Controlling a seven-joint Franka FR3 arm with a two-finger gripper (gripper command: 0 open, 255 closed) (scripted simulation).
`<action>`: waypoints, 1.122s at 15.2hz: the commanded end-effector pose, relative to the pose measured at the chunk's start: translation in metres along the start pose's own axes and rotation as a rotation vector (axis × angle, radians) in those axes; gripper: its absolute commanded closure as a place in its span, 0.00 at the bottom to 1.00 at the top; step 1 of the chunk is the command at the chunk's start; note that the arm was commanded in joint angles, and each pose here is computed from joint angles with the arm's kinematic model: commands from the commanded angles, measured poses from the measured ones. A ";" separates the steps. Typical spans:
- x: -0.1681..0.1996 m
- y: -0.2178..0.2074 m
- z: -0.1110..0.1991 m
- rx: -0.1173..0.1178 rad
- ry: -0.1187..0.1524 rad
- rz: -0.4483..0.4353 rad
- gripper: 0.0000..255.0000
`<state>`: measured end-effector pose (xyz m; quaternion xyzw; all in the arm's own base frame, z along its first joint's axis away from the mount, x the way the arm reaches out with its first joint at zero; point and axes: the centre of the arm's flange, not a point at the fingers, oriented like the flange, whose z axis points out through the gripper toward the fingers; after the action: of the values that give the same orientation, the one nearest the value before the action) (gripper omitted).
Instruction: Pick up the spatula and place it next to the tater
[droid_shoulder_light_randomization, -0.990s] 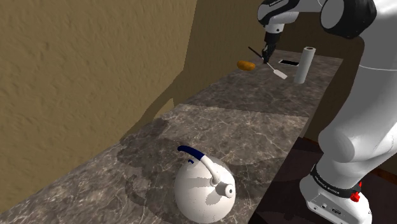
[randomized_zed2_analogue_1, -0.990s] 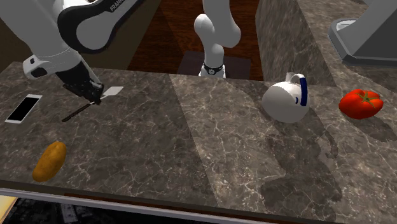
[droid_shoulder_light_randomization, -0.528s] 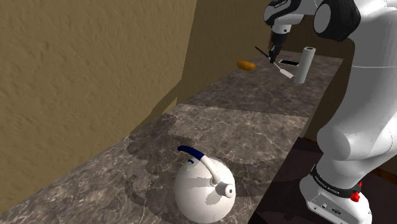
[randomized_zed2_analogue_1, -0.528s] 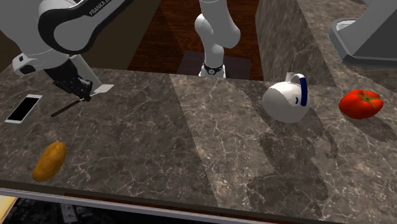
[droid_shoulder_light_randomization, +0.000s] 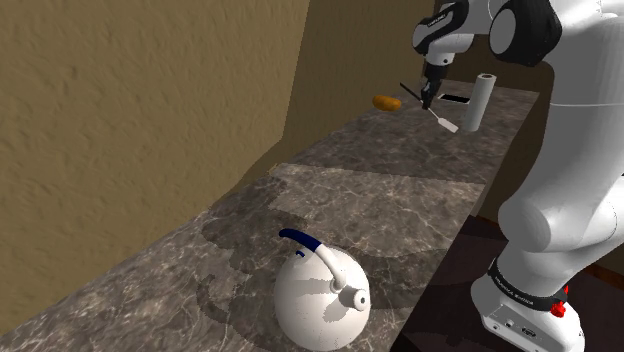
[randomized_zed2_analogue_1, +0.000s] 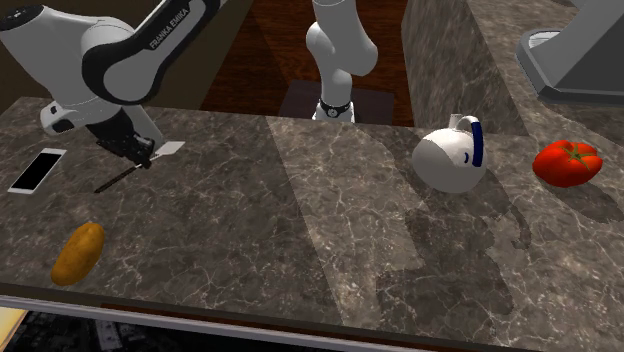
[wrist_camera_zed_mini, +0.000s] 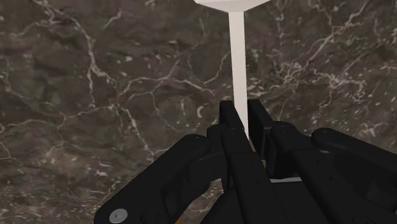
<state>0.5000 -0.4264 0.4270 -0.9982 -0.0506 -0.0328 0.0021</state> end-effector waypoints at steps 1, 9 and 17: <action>-0.001 0.001 0.012 0.000 0.000 0.000 1.00; -0.003 0.001 0.054 0.000 0.000 0.000 1.00; -0.005 0.001 0.076 0.000 0.000 0.000 1.00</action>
<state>0.5002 -0.4273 0.3508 -0.9982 -0.0506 -0.0329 0.0020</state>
